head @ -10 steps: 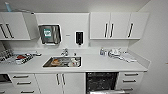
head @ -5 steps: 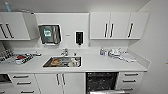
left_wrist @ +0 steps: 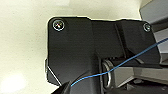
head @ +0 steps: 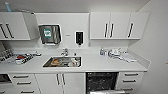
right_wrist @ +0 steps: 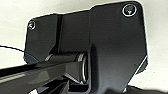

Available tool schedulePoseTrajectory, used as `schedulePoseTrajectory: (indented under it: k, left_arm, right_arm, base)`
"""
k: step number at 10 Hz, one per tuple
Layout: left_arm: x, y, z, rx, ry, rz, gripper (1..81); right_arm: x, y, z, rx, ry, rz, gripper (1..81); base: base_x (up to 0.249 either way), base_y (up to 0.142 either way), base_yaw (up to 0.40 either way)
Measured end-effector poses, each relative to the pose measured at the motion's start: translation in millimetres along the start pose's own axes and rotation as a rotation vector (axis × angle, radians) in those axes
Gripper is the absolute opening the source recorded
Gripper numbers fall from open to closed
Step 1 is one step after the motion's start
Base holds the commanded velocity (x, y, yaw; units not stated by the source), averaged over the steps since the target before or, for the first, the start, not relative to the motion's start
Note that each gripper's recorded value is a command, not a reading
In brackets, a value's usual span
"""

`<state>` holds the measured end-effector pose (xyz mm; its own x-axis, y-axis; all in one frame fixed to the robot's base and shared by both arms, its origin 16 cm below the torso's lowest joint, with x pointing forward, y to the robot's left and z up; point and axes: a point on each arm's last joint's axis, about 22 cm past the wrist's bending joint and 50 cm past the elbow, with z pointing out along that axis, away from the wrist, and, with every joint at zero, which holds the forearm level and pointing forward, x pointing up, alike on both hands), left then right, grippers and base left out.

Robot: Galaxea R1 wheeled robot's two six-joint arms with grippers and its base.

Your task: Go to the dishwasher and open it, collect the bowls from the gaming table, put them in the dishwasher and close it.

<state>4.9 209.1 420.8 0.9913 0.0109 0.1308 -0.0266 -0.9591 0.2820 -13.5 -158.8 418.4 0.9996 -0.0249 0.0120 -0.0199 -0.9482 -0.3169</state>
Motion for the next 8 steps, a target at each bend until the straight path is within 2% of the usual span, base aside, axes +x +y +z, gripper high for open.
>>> schedulePoseTrajectory:
  k: [4, 8]
  left_arm:
    - [9.3, -0.7, 0.4, 0.0, 0.01, 0.003, 81.1]
    - [8.5, -2.2, -0.1, 0.001, 0.008, 0.003, 81.1]
  right_arm:
    - [-0.5, -1.9, 0.3, 0.004, -0.001, 0.0, 81.1]
    - [0.1, -8.0, 1.5, 0.012, 0.0, 0.0, 81.1]
  base:
    - [0.0, 0.0, 0.0]
    - [0.0, 0.0, 0.138]
